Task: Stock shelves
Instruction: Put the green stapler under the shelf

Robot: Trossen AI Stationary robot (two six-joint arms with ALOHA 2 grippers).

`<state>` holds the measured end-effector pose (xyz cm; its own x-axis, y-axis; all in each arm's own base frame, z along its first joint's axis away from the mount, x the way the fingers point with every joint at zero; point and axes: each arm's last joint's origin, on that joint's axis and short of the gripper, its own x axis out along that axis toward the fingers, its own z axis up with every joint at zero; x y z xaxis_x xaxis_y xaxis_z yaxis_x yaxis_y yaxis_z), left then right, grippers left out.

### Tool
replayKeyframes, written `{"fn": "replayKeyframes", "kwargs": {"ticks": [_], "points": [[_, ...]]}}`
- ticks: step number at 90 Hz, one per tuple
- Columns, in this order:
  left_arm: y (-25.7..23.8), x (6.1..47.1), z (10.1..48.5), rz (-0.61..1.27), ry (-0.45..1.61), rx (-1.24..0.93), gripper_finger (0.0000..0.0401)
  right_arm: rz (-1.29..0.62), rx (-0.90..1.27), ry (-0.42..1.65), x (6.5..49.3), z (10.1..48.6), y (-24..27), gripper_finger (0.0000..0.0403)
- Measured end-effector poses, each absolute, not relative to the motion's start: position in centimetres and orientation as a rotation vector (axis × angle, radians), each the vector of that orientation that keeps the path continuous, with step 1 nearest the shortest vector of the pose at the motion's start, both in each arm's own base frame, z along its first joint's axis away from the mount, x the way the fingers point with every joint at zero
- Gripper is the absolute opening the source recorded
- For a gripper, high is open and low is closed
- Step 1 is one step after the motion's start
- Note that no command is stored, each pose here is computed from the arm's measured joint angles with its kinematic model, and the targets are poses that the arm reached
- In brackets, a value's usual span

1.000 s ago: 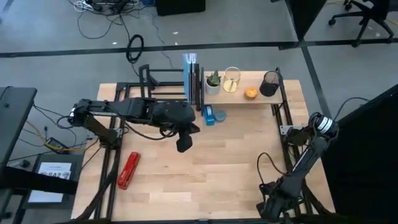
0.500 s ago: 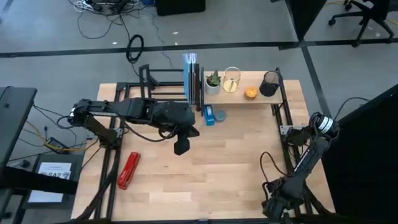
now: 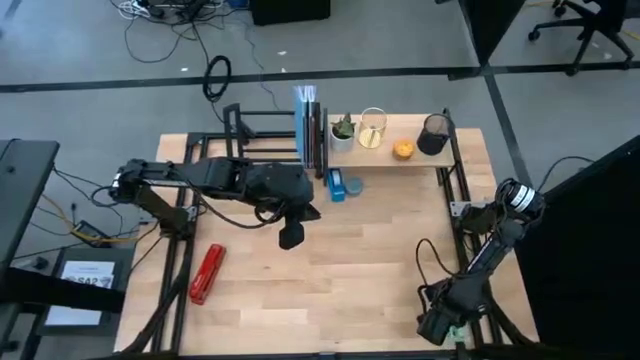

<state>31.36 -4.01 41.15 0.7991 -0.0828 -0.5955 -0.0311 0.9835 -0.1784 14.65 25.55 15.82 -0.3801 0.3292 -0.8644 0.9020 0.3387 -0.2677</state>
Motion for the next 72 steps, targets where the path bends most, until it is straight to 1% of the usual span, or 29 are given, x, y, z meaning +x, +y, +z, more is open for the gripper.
{"fn": "replayKeyframes", "kwargs": {"ticks": [19, 35, 47, 52, 58, 62, 72], "points": [[-4.0, 31.4, 41.2, -0.024, 0.643, -0.187, 0.0000, -0.958, 1.126, 1.741, 15.2, 15.5, 25.8, 0.0250], [-4.0, 31.4, 41.2, -0.024, 0.637, -0.190, 0.0000, -0.964, 1.127, 1.727, 15.3, 15.4, 25.7, 0.0245], [-4.0, 31.4, 41.2, -0.023, 0.636, -0.192, 0.0000, -0.970, 1.120, 1.701, 15.3, 15.2, 25.6, 0.0230], [-4.0, 31.4, 41.2, -0.021, 0.636, -0.199, 0.0000, -0.981, 1.119, 1.689, 15.3, 15.0, 25.3, 0.0216], [-4.0, 31.4, 41.2, -0.016, 0.637, -0.212, 0.0000, -0.999, 1.115, 1.679, 15.4, 14.7, 24.9, 0.0190], [-4.0, 31.4, 41.2, -0.015, 0.636, -0.215, 0.0000, -1.011, 1.114, 1.670, 15.4, 14.5, 24.7, 0.0165], [-4.0, 31.4, 41.2, -0.014, 0.637, -0.216, 0.0000, -0.999, 1.134, 1.648, 16.1, 14.7, 24.3, 0.0088]]}}
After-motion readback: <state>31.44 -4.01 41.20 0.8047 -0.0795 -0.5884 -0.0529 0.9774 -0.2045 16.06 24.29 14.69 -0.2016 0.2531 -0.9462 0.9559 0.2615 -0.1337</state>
